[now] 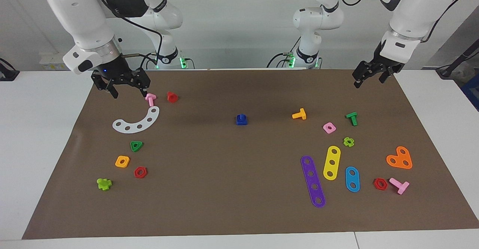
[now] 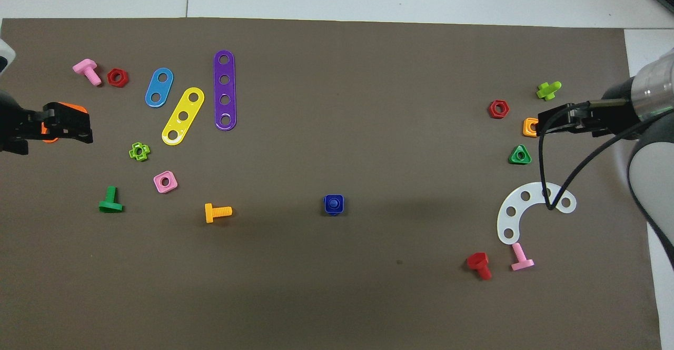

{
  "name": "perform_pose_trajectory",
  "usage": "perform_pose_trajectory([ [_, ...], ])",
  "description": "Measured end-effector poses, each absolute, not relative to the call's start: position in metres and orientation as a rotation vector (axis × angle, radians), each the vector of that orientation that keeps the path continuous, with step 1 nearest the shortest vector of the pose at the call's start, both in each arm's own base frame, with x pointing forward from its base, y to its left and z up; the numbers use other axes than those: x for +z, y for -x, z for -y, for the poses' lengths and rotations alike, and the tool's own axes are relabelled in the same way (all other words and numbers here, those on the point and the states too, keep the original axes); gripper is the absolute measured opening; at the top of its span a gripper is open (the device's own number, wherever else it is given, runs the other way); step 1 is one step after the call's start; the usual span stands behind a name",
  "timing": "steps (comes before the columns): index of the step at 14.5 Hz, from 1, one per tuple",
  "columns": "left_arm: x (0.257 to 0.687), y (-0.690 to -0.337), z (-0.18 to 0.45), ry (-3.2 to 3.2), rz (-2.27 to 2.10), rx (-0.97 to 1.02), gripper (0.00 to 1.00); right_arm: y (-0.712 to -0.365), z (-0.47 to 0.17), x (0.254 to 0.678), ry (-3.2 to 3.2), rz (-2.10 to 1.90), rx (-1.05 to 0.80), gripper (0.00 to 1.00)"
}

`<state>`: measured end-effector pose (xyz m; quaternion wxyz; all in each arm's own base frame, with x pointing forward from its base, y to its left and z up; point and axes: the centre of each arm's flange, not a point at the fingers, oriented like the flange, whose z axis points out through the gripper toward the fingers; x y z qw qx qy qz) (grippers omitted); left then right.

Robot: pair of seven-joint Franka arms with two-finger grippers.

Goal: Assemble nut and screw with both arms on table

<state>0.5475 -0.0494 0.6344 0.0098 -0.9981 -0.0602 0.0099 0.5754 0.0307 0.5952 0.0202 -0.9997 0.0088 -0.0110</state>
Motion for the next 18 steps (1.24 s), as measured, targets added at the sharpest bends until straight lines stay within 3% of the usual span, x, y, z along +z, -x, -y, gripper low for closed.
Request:
perform_pose_trajectory([
  [7, 0.644, -0.551, 0.060, 3.129, 0.047, -0.013, 1.00, -0.575, -0.031, 0.595, 3.101, -0.026, -0.034, 1.00],
  [18, 0.612, -0.564, 0.049, 3.154, 0.079, -0.035, 1.00, -0.575, -0.032, 0.595, 3.101, -0.023, -0.032, 1.00],
])
